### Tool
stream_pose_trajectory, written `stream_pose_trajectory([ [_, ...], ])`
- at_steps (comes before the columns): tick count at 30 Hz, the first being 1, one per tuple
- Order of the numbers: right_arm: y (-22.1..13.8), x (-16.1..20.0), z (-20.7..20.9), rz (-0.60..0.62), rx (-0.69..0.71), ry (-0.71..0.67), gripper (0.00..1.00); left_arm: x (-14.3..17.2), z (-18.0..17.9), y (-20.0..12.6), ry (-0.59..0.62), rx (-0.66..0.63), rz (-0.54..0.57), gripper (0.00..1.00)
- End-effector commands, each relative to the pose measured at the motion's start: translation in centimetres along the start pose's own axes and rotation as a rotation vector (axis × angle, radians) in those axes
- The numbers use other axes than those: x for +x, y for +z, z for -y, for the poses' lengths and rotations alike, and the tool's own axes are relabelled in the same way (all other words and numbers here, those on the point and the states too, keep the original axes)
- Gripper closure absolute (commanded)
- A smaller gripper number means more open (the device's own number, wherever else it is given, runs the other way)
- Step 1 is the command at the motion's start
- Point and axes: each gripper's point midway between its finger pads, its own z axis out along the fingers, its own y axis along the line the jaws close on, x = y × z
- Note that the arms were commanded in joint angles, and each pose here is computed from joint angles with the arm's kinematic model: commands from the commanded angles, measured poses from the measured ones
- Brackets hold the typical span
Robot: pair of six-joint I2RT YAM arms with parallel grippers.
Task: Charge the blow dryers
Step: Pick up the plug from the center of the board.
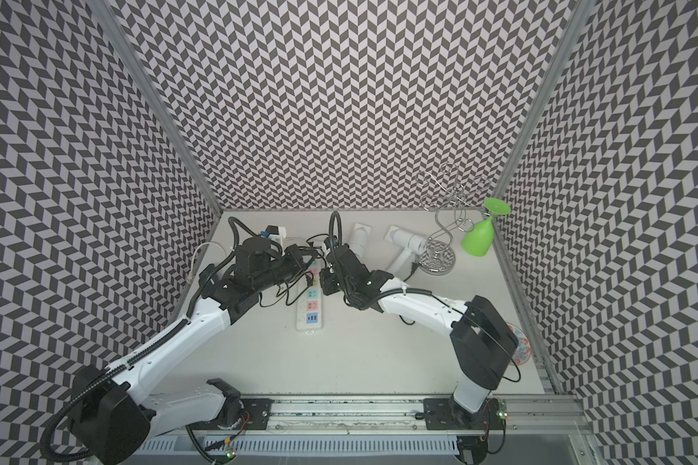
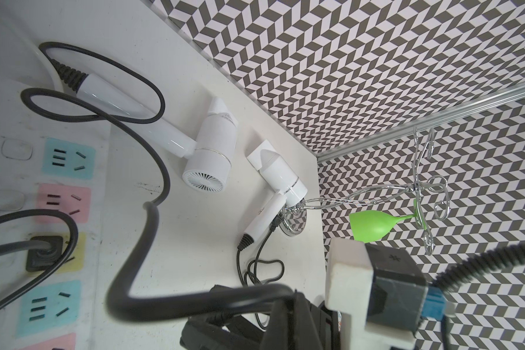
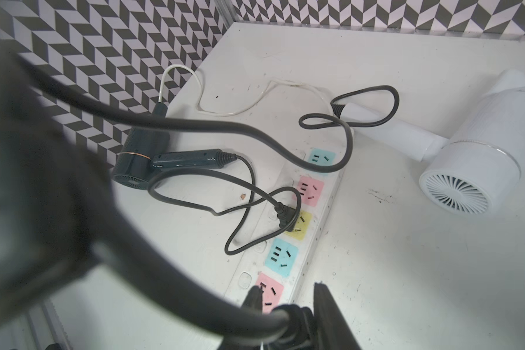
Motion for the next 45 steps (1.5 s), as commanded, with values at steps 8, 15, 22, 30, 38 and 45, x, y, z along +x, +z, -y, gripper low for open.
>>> stream_pose_trajectory([
  [8,-0.1,-0.9,-0.5,0.029,-0.010,0.010,0.96,0.4,0.7,0.0,-0.009,0.023,-0.022,0.84],
  [15,-1.0,-1.8,-0.7,0.062,-0.052,0.040,0.97,-0.3,2.0,-1.2,0.056,0.064,0.008,0.08],
  [22,-2.3,-3.3,0.5,0.079,-0.164,0.108,0.97,-0.1,1.5,-4.1,0.167,0.131,0.053,0.01],
  [30,-3.4,-4.6,1.4,0.068,-0.362,0.192,0.97,1.2,-0.2,-7.2,0.381,0.193,0.171,0.06],
  [38,-5.9,-5.8,0.4,0.115,-0.566,0.182,0.97,5.7,0.1,-6.5,0.308,0.502,0.041,0.08],
  [45,-9.2,-6.6,-0.2,0.232,-0.706,0.122,0.97,6.0,0.1,-10.6,0.066,0.864,-0.042,0.07],
])
